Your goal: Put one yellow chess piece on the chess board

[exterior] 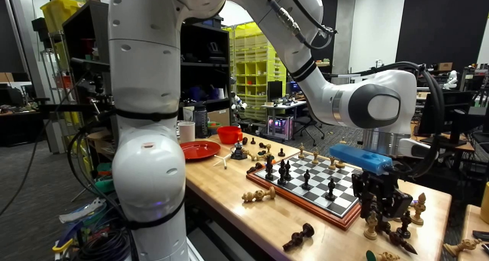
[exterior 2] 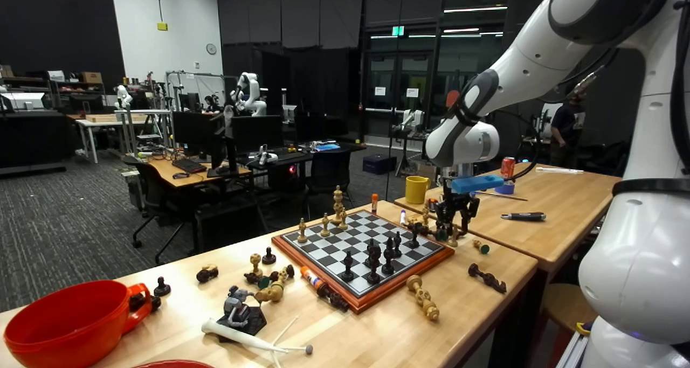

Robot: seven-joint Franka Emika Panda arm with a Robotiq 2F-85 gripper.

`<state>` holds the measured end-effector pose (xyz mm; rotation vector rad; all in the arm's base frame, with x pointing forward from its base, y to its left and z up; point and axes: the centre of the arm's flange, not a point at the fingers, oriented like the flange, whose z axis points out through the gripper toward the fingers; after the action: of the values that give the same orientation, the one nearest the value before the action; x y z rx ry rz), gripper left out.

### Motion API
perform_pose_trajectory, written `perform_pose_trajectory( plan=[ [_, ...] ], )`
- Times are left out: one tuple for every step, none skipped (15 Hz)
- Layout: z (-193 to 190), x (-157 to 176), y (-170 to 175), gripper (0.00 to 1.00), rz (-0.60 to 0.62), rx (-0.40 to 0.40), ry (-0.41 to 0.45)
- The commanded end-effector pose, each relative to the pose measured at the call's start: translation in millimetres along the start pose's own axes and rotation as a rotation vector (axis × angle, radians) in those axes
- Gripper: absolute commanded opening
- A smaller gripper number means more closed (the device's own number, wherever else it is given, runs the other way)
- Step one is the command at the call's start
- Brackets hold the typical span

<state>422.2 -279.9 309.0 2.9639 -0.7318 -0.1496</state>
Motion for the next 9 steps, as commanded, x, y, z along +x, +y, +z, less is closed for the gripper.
perform_pose_trajectory(
  plan=[
    [-2.3,-3.0,0.4,0.19,0.003,-0.021,0.012],
    [-3.1,-3.3,-0.3,0.12,0.0,-0.021,0.014],
    [-6.0,-4.7,-1.3,0.06,-0.007,-0.021,0.018],
    [-9.0,-5.7,-2.3,0.03,-0.012,-0.018,0.023],
    [-13.8,-7.3,-4.3,0.06,-0.02,-0.014,0.032],
    [-20.8,-9.6,-7.2,0.06,-0.032,-0.007,0.042],
    [-27.9,-11.4,-10.3,0.06,-0.044,-0.002,0.053],
    [-35.0,-12.8,-13.4,0.06,-0.055,0.004,0.064],
    [-43.9,-15.0,-17.9,0.06,-0.069,0.011,0.074]
  ],
)
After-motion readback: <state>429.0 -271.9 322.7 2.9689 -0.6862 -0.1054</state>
